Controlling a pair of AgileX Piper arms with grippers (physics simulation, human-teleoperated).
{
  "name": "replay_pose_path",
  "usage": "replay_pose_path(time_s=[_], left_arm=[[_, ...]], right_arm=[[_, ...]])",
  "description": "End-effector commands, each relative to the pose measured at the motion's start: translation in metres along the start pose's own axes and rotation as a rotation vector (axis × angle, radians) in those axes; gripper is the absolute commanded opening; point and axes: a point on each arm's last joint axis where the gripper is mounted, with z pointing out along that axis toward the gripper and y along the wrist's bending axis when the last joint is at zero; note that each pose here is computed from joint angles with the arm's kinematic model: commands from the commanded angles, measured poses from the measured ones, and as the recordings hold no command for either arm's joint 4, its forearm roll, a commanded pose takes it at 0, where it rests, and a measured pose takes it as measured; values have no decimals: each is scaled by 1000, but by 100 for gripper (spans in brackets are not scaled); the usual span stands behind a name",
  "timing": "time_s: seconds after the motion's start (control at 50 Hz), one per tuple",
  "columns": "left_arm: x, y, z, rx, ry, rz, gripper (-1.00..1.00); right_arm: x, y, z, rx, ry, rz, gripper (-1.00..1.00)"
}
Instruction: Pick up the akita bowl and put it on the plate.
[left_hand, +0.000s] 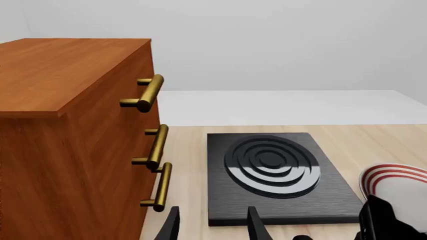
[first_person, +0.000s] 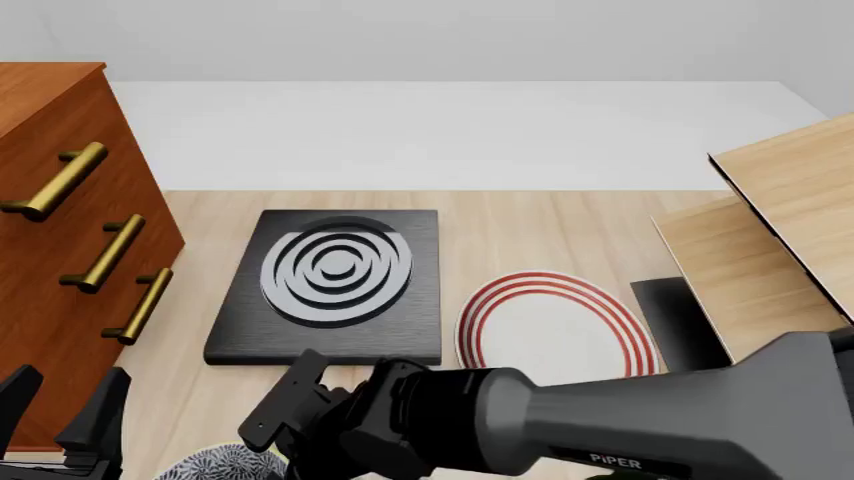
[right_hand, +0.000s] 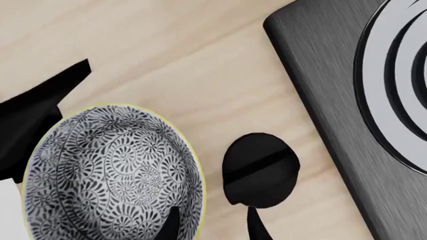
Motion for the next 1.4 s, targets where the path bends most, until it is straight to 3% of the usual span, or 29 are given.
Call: replay_pose_path(time_s=[0.02, 0.18, 0.2, 0.34, 0.52, 1.0, 1.4], left_arm=[[0, 0, 0, -4, 1, 1, 100], [0, 0, 0, -6, 1, 1, 100], [0, 0, 0, -6, 1, 1, 100], [0, 0, 0, -5, 2, 2, 100], [0, 0, 0, -4, 2, 5, 100], [0, 0, 0, -5, 0, 7, 100], [0, 0, 0, -3, 3, 7, 100]], right_arm=[[0, 2, 3, -2, 1, -4, 100], [-1, 5, 0, -7, -10, -20, 100], [-1, 5, -1, -7, -12, -20, -100], [-6, 5, -12, -8, -34, -54, -100], [-10, 3, -25, -6, -49, -56, -100], [-18, -5, -68, 5, -104, -42, -100], [-38, -15, -115, 19, -199, -10, -100]])
